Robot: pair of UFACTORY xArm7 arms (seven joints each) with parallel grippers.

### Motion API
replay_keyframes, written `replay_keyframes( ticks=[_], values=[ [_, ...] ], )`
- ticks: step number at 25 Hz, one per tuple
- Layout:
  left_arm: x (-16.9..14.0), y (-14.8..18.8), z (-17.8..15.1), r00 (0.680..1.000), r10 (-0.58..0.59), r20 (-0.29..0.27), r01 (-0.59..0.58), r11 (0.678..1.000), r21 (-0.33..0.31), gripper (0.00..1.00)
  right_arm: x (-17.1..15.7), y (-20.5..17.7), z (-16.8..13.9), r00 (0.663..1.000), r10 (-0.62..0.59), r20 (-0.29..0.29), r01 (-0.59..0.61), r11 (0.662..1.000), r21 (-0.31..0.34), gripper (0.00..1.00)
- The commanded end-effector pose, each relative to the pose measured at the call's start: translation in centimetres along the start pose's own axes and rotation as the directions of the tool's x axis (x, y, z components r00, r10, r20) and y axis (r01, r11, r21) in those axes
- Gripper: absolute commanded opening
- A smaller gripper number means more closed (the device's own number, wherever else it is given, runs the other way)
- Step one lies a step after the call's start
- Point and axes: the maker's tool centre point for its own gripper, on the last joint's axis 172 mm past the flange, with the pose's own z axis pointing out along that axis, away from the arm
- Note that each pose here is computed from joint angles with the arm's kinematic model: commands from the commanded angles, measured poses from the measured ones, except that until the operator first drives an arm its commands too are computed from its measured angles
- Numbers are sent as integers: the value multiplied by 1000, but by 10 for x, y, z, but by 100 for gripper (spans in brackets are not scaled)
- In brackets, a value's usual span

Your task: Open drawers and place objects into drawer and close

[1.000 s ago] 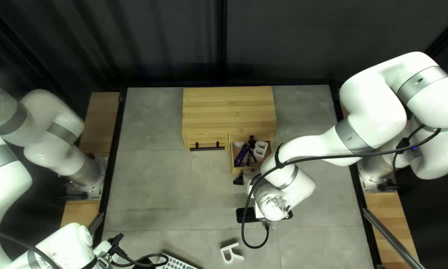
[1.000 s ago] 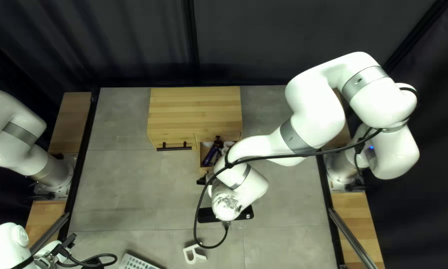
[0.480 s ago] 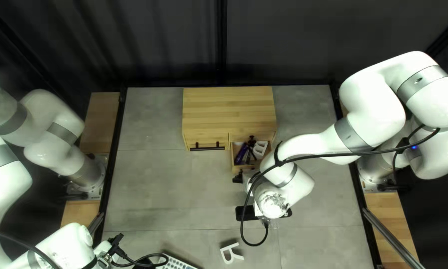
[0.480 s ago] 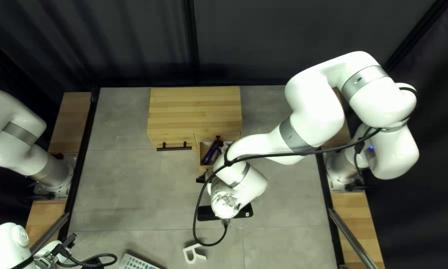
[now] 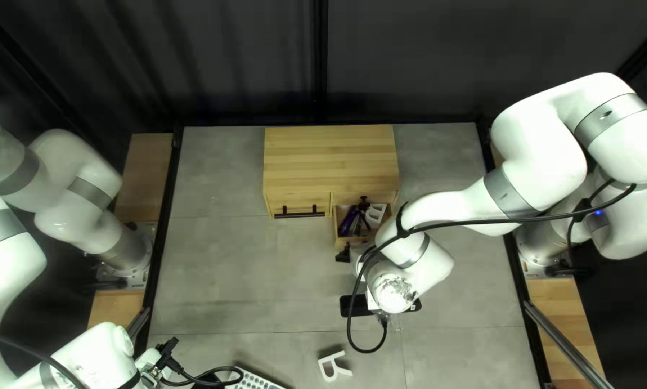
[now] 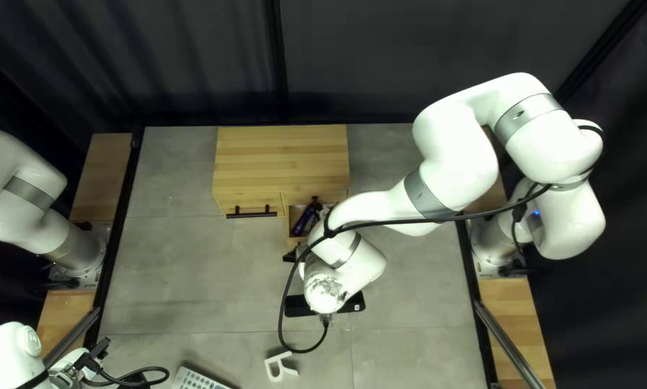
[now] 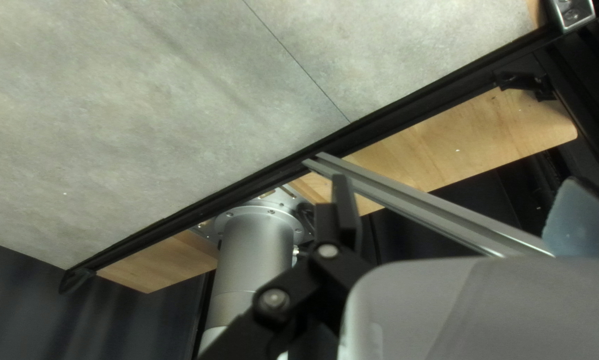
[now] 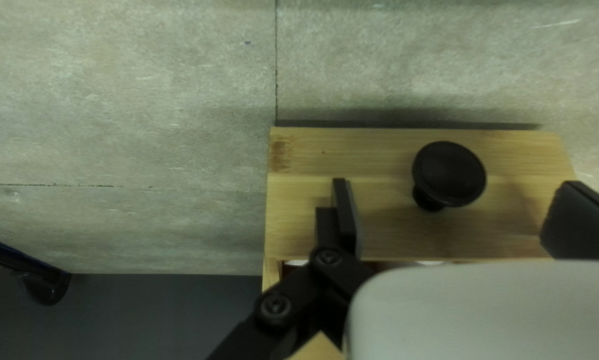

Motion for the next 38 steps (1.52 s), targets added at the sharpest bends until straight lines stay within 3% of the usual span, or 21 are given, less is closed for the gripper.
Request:
replay_keyframes(
  ticks=[1, 22, 38],
  values=[
    [0, 0, 0, 1000, 0, 0, 0, 1000, 0, 100, 0, -1, -1, 1000, -1, 0, 1, 1000, 0, 100],
    [0, 0, 0, 1000, 0, 0, 0, 1000, 0, 100, -8, -4, 0, 1000, -10, 3, 10, 1000, -3, 100],
    [0, 0, 0, 1000, 0, 0, 0, 1000, 0, 100, 15, -21, -21, 997, -70, -28, 69, 997, -32, 100]
  ],
)
